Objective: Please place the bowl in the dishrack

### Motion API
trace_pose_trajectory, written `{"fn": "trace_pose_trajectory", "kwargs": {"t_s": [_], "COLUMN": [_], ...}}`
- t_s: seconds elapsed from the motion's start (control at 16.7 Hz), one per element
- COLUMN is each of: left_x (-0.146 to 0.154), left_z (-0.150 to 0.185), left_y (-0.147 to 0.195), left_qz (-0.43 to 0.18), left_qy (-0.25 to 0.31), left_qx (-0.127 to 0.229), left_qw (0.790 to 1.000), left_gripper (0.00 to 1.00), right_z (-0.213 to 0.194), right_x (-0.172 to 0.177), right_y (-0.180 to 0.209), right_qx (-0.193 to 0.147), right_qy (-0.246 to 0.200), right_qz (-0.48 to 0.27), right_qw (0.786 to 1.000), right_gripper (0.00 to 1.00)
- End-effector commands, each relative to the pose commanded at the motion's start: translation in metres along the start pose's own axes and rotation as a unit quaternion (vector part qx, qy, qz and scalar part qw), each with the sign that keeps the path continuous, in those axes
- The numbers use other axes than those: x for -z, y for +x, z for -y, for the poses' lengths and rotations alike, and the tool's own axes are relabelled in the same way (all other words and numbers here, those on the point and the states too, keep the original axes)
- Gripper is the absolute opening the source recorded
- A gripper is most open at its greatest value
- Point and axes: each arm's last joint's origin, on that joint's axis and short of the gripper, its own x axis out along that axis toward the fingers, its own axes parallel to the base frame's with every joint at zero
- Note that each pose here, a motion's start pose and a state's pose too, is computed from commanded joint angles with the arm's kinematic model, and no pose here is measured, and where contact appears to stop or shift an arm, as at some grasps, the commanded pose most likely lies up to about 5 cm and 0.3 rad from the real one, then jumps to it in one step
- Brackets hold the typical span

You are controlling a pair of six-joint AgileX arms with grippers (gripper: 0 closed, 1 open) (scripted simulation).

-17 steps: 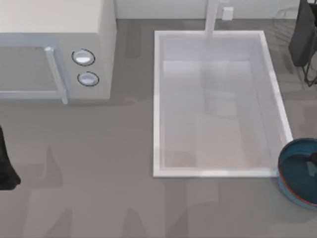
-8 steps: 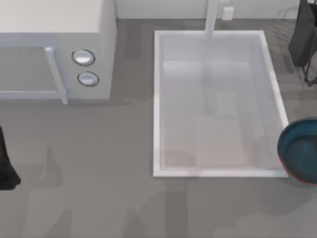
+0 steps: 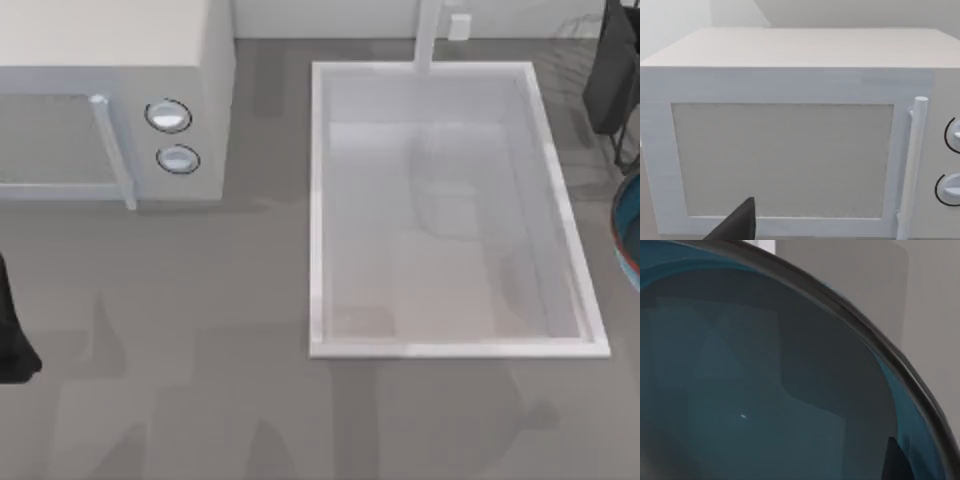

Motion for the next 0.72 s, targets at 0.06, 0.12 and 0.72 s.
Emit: {"fn": "trace_pose_trajectory", "kwargs": {"t_s": [0.06,0.12,0.72], "left_x": [0.000,0.000,0.000], "left_z": [0.000,0.000,0.000], "left_y": [0.000,0.000,0.000], "left_qz": [0.000,0.000,0.000], "left_qy": [0.000,0.000,0.000], "left_qx": [0.000,0.000,0.000], "left_qw": [1.000,1.000,1.000], "left_gripper": [1.00,1.00,1.00], "right_z": [-0.001,-0.001,0.010], "right_x": [0.003,0.005,0.007], "right_y": [-0.010,-0.016,-0.023], "right_qx": [0.000,0.001,-0.021], "right_qy": [0.000,0.000,0.023], "right_qz": [0.005,0.009,0.073], "right_qw": [1.000,1.000,0.997], "right_gripper": [0.00,0.00,0.00]}}
